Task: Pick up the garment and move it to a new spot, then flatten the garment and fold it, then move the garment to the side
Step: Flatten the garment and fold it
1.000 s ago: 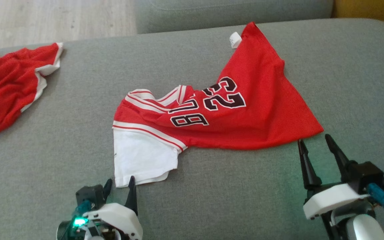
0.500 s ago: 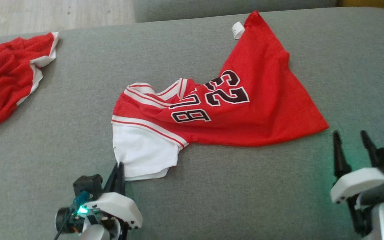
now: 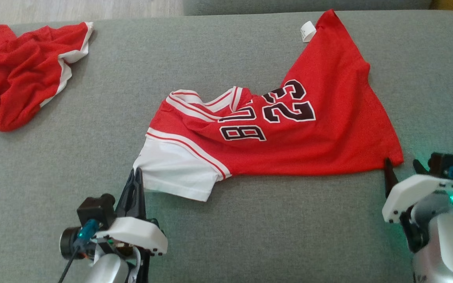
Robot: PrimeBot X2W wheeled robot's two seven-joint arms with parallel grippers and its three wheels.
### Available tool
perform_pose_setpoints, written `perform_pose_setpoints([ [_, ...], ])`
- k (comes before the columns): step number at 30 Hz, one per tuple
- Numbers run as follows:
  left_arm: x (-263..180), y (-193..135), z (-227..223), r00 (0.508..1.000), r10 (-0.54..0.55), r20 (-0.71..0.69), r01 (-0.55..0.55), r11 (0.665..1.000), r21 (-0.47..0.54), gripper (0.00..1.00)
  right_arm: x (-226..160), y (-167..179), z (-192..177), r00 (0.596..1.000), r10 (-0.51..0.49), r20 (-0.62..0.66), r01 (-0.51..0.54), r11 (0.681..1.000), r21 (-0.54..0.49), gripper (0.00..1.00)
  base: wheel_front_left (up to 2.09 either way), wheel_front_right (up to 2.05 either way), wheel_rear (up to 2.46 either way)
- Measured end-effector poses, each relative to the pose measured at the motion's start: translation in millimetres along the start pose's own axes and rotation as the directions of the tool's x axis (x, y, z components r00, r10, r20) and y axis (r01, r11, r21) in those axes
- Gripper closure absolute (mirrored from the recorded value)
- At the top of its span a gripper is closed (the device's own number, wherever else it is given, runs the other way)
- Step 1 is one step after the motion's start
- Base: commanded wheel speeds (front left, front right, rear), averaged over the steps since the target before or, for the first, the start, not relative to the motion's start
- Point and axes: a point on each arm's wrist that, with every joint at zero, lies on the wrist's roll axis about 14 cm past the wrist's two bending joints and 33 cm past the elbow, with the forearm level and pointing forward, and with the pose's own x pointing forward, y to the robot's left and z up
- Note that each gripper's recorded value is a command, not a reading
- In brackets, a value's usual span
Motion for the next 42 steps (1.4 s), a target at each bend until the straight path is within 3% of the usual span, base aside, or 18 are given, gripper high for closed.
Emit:
perform_pose_setpoints([
  [1,-0.1,-0.1,1.3,1.0,-0.001,0.004,0.001,1.0,0.0,1.0,2.0,2.7,0.2,1.0,0.007,-0.009,-0.007,1.0,0.0,0.0,0.0,0.0,0.0],
  [2,-0.3,-0.3,3.0,1.0,-0.001,0.01,0.001,1.0,-0.001,1.0,4.2,4.5,0.6,1.0,0.014,-0.022,-0.013,1.0,0.01,0.13,0.0,0.0,0.0],
  [3,-0.4,-0.4,4.2,1.0,-0.002,0.014,0.002,1.0,-0.001,1.0,6.4,7.1,1.5,0.999,0.022,-0.034,-0.022,1.0,0.019,0.43,0.0,0.0,0.0],
  [5,-0.5,-0.4,5.1,1.0,-0.002,0.016,0.002,1.0,0.0,1.0,9.3,14.5,4.5,0.998,0.048,-0.044,-0.046,0.998,0.044,0.74,0.0,0.0,0.0],
  [6,-0.6,-1.0,6.6,1.0,-0.005,0.021,0.005,1.0,0.0,1.0,9.7,18.5,5.3,0.997,0.061,-0.044,-0.059,0.997,0.057,0.96,0.0,0.0,0.0],
  [7,-0.7,-1.7,8.9,1.0,-0.006,0.03,0.006,1.0,0.0,1.0,9.5,21.8,5.7,0.996,0.073,-0.044,-0.07,0.995,0.067,1.0,0.0,0.0,0.0],
  [13,-3.7,-10.3,32.5,0.993,-0.04,0.11,0.037,0.999,0.028,1.0,0.7,24.9,24.7,0.995,0.087,0.049,-0.091,0.991,0.097,1.0,0.0,0.0,0.0],
  [16,-8.2,-17.4,55.9,0.981,-0.073,0.178,0.065,0.997,0.048,1.0,-10.0,22.0,58.2,0.982,0.079,0.169,-0.095,0.991,0.092,1.0,0.0,0.0,0.0],
  [20,-19.6,-35.6,111.0,0.935,-0.131,0.329,0.135,0.991,0.012,1.0,-38.3,17.1,119.1,0.926,0.066,0.371,-0.099,0.993,0.07,1.0,0.0,0.0,0.0],
  [22,-29.6,-43.9,139.7,0.901,-0.164,0.403,0.163,0.986,0.036,1.0,-59.9,15.0,151.4,0.878,0.061,0.475,-0.099,0.994,0.055,1.0,0.0,0.0,0.0],
  [23,-42.7,-49.8,169.1,0.86,-0.191,0.474,0.185,0.981,0.06,1.0,-86.1,12.5,181.3,0.819,0.057,0.572,-0.095,0.995,0.038,1.0,0.0,0.0,0.0],
  [29,-97.3,-81.1,251.5,0.702,-0.323,0.635,0.231,0.946,0.227,1.0,-176.9,4.4,241.1,0.64,0.041,0.767,-0.058,0.998,-0.005,1.0,0.0,0.0,0.0],
  [30,-108.3,-86.9,266.7,0.666,-0.347,0.66,0.229,0.938,0.262,1.0,-192.8,1.4,249.7,0.607,0.034,0.794,-0.046,0.999,-0.008,1.0,0.0,0.0,0.0],
  [31,-130.6,-100.3,295.4,0.591,-0.396,0.703,0.216,0.917,0.335,1.0,-220.7,-6.7,263.2,0.553,0.015,0.833,0.002,1.0,-0.019,1.0,0.0,0.0,0.0],
  [33,-152.3,-113.7,320.4,0.514,-0.446,0.733,0.194,0.893,0.407,1.0,-241.9,-11.0,271.9,0.517,0.005,0.856,0.039,0.999,-0.03,1.0,0.0,0.0,0.0],
  [37,-174.7,-132.8,348.9,0.439,-0.514,0.736,0.169,0.853,0.495,1.0,-263.9,-14.0,281.5,0.492,0.001,0.87,0.083,0.995,-0.048,1.0,0.0,0.0,0.0],
  [39,-174.2,-137.3,355.2,0.435,-0.536,0.724,0.15,0.836,0.528,1.0,-266.6,-17.0,287.1,0.49,-0.007,0.871,0.101,0.994,-0.049,1.0,0.0,0.0,0.0],
  [42,-154.3,-141.4,355.7,0.473,-0.551,0.687,0.15,0.819,0.554,1.0,-251.1,-19.7,286.4,0.54,-0.014,0.842,0.112,0.992,-0.055,1.0,0.0,0.0,0.0],
])
